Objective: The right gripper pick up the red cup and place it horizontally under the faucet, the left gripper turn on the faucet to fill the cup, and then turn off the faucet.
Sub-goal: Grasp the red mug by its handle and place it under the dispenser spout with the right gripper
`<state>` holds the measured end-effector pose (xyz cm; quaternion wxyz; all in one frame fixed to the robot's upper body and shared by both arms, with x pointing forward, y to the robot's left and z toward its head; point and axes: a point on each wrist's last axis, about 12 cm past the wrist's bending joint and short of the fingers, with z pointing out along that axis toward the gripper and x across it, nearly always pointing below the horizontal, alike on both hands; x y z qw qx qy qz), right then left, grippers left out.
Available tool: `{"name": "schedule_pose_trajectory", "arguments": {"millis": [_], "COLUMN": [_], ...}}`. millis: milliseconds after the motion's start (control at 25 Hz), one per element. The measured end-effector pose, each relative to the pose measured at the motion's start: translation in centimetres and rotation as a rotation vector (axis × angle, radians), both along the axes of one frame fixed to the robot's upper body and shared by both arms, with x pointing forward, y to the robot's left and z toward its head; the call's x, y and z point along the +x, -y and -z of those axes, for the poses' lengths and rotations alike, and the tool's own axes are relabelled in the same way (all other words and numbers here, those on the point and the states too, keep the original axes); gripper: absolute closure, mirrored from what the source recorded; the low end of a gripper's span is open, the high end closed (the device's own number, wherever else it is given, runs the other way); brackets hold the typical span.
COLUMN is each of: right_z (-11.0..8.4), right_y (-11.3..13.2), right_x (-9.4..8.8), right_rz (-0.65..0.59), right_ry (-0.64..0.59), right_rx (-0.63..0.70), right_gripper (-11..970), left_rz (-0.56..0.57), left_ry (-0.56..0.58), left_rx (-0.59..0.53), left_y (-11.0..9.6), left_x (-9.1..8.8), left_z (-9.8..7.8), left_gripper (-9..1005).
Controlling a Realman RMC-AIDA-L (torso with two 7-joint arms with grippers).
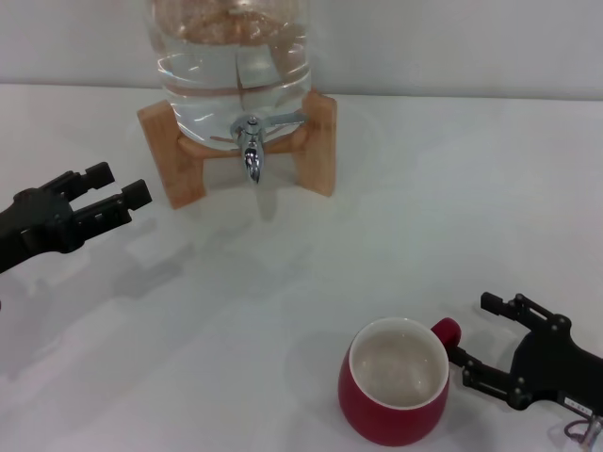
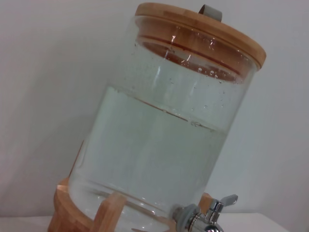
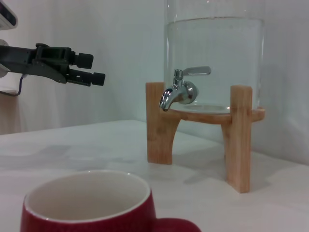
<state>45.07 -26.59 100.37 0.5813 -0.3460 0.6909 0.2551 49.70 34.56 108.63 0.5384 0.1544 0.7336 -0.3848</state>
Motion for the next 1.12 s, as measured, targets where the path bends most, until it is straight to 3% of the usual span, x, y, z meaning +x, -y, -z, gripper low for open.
{"name": "schedule_pose_trajectory", "arguments": {"millis": [1120], "right_z": [-0.6], "right_y": [-0.9], "right_x": [2.1], "right_rz": [0.027], "right_ry": [0.012], "right_rx": [0.006], "right_gripper": [173], "left_rz": [-0.013], "left_ry": [0.004], "left_rx": [0.007], "left_y": [-0.2], "left_x": [0.1], "left_z": [0.0], "left_gripper": [109]}}
